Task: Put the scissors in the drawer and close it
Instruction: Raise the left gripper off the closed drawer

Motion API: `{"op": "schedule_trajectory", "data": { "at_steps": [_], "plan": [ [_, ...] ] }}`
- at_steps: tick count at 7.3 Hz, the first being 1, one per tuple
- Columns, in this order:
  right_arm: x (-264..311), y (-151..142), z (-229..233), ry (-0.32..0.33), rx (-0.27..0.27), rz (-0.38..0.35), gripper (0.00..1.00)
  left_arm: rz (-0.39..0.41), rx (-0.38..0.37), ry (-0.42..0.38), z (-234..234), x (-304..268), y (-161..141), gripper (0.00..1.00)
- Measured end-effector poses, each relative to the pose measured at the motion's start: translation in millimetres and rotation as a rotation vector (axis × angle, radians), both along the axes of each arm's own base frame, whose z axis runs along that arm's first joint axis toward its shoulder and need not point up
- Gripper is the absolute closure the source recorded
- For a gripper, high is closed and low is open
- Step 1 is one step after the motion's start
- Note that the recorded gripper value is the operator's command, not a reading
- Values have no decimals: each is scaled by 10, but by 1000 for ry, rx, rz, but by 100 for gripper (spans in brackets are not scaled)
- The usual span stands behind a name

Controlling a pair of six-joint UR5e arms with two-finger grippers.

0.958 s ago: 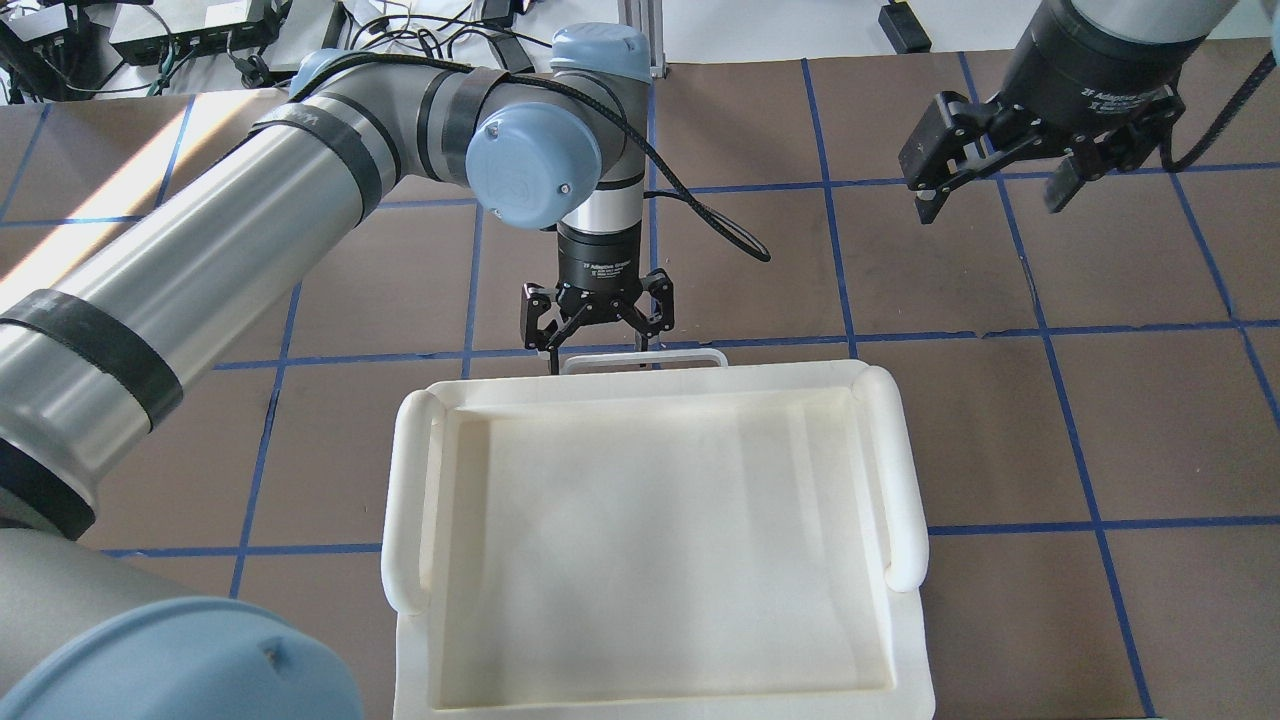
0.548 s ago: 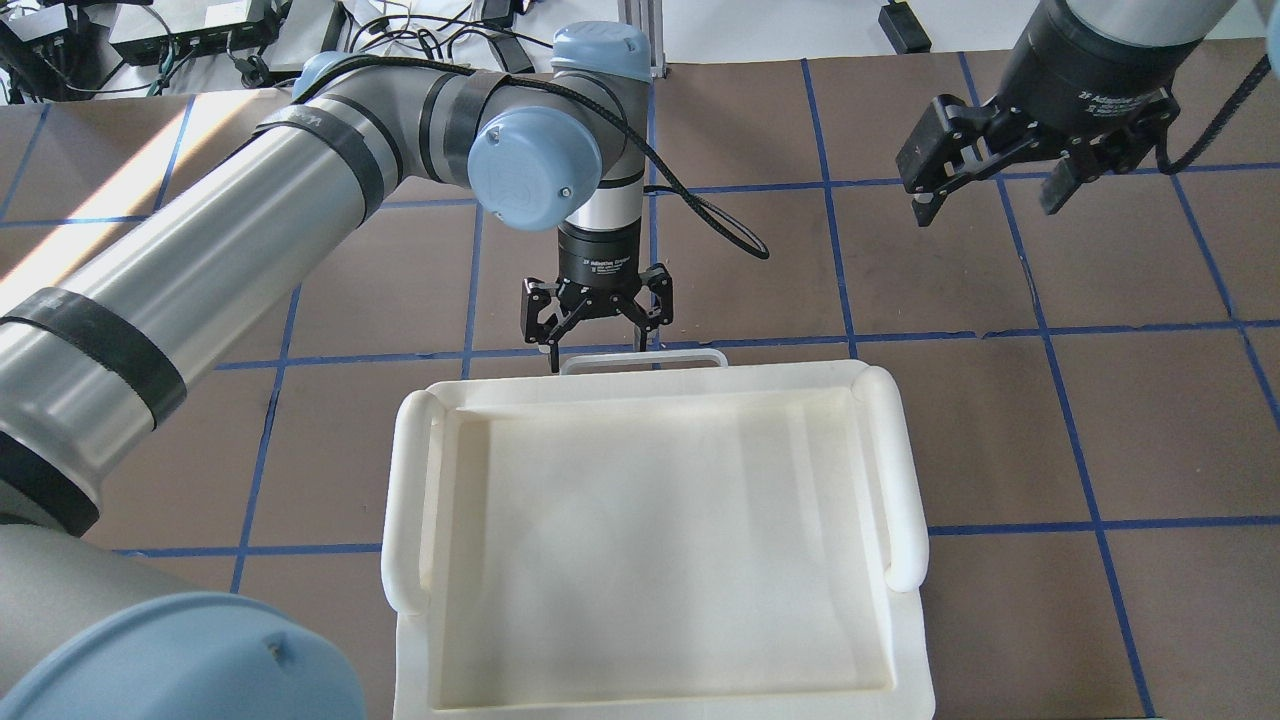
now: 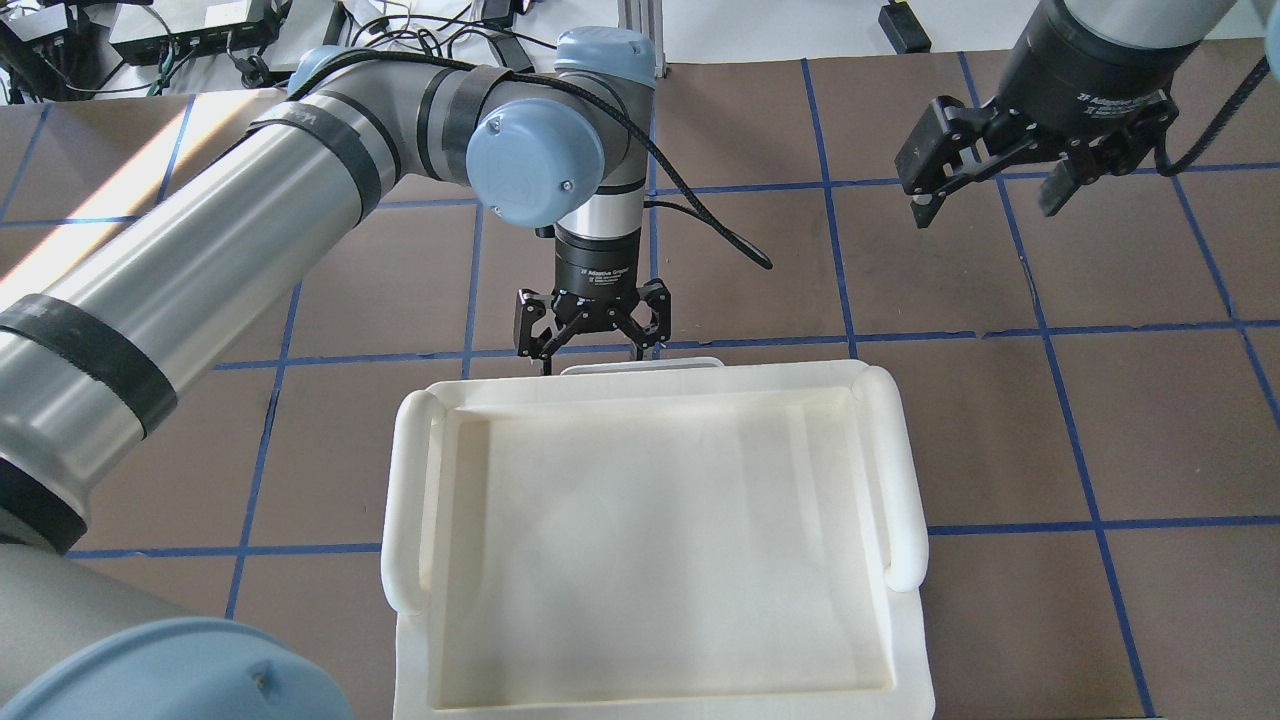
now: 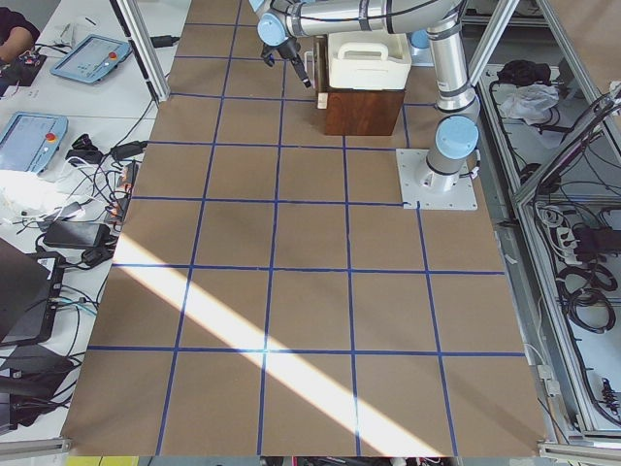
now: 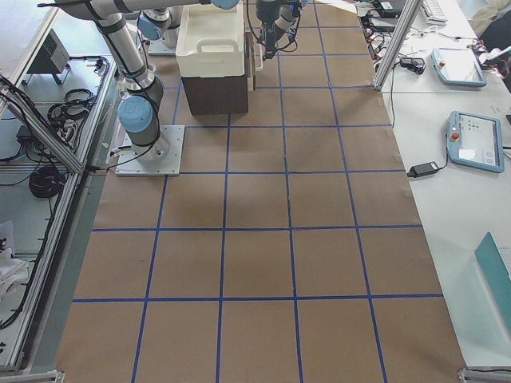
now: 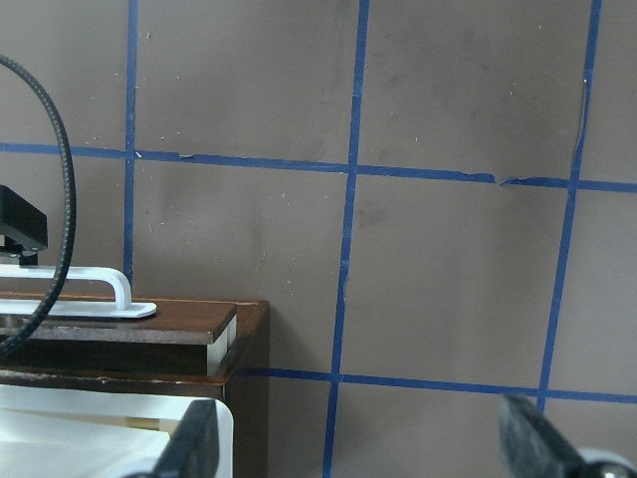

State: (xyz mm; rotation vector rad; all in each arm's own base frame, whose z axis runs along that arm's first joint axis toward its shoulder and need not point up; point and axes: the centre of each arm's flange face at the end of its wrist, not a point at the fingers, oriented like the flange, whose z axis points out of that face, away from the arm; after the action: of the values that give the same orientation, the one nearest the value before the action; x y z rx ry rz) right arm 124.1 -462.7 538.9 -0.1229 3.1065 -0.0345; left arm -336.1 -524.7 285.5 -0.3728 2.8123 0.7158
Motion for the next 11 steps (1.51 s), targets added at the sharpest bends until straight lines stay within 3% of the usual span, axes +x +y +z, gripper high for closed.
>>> {"op": "schedule_trajectory", "data": {
  "at_steps": [8,9,11],
  "plan": [
    [-4,4,-103,4,-1,3,0,-3,32,-16,91,13,98,0],
    [-4,7,-100,4,-2,1,0,4,1,-3,121,26,34,0],
    [-8,28,-76,7,-6,0,0,42,-139,57,304,184,-271,0]
  ]
}}
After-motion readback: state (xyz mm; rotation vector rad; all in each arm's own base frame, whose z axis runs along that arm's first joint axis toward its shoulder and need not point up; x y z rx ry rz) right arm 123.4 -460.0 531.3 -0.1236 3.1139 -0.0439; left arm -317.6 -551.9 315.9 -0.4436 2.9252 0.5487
